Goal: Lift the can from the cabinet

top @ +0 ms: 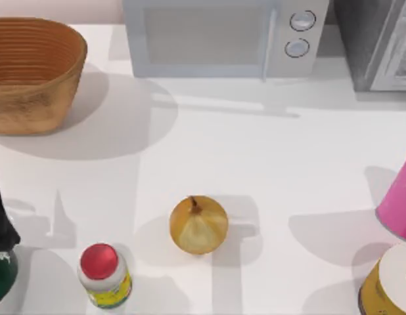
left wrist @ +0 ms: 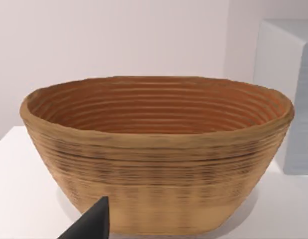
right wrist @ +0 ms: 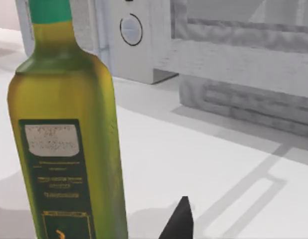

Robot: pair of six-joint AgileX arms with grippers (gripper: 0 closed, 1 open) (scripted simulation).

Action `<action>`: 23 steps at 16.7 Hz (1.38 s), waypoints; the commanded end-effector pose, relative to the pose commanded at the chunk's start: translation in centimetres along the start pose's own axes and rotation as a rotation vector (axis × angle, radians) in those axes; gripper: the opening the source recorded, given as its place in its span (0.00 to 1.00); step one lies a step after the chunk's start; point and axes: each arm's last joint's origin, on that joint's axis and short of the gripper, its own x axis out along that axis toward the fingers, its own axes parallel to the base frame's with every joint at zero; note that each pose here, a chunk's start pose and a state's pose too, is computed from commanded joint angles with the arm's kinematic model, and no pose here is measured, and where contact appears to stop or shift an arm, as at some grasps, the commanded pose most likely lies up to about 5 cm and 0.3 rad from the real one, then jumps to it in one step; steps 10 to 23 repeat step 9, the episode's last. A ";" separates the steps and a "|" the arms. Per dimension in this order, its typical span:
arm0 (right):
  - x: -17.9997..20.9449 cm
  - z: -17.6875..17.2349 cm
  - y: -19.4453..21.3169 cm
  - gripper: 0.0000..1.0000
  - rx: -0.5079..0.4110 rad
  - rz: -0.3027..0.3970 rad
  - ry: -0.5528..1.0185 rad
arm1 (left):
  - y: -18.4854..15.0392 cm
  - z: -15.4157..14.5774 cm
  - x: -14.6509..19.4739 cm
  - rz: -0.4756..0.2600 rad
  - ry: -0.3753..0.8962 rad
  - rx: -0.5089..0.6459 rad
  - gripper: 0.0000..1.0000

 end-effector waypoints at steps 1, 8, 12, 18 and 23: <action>0.0 0.0 0.0 0.83 0.000 0.000 0.000 | 0.0 0.0 0.0 0.000 0.000 0.000 1.00; 0.0 0.0 0.0 1.00 0.000 0.000 0.000 | 0.0 0.0 0.0 0.000 0.000 0.000 1.00; 0.0 0.0 0.0 1.00 0.000 0.000 0.000 | 0.0 0.0 0.0 0.000 0.000 0.000 1.00; 0.0 0.0 0.0 1.00 0.000 0.000 0.000 | 0.0 0.0 0.0 0.000 0.000 0.000 1.00; 0.0 0.0 0.0 1.00 0.000 0.000 0.000 | 0.0 0.0 0.0 0.000 0.000 0.000 1.00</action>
